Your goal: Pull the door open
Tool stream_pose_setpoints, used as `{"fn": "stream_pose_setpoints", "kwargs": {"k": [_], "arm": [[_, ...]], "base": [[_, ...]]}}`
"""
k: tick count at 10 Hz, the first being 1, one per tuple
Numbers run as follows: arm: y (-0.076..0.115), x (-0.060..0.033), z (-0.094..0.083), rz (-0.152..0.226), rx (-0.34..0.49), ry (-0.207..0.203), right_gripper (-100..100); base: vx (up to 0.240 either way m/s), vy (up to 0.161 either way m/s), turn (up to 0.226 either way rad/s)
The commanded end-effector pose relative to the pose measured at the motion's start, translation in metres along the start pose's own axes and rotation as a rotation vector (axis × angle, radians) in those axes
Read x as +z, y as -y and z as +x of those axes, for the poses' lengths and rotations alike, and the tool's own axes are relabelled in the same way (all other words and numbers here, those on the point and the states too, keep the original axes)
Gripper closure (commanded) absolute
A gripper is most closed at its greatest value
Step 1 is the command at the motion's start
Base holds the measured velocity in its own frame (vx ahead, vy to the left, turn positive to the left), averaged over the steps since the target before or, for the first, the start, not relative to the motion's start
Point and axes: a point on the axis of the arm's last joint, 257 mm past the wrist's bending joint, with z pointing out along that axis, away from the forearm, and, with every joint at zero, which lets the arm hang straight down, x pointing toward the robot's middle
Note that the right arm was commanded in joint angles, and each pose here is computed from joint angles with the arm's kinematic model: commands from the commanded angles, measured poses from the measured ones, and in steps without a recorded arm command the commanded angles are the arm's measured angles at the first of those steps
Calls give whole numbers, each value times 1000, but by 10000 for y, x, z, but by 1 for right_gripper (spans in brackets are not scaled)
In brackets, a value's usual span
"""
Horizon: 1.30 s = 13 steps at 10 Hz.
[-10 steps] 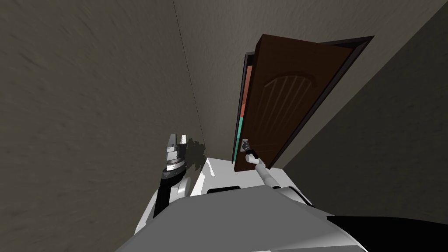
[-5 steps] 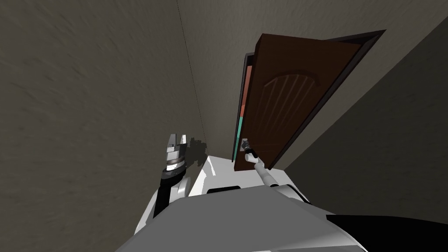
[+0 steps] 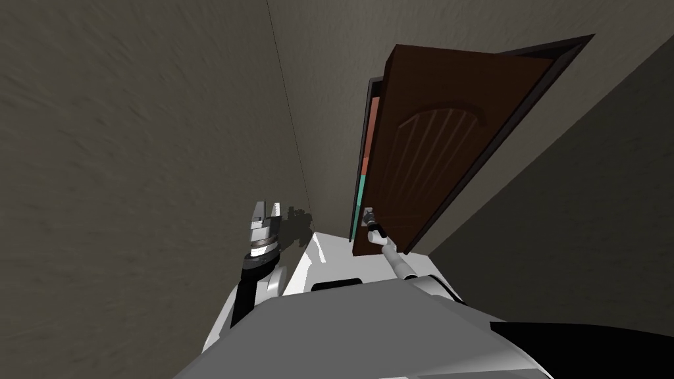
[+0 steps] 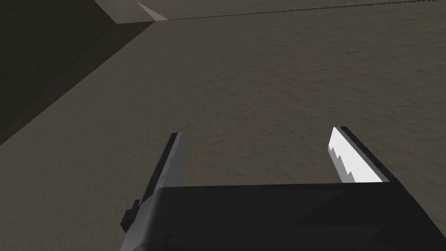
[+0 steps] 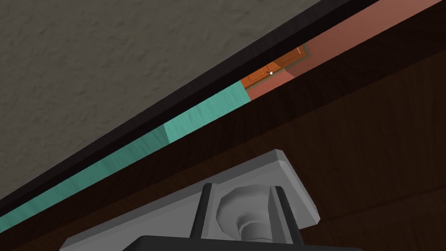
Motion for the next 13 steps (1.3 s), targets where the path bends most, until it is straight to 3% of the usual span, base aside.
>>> {"fn": "stream_pose_setpoints", "kwargs": {"k": [1, 6, 13], "arm": [[-25, -38, -12, -13, 77, 0, -100], [-60, -128, 34, -49, 292, -11, -100], [-117, -293, 77, -107, 657, -31, -100]], "base": [[-122, -47, 167], [-96, -67, 92], [-105, -67, 129]]}}
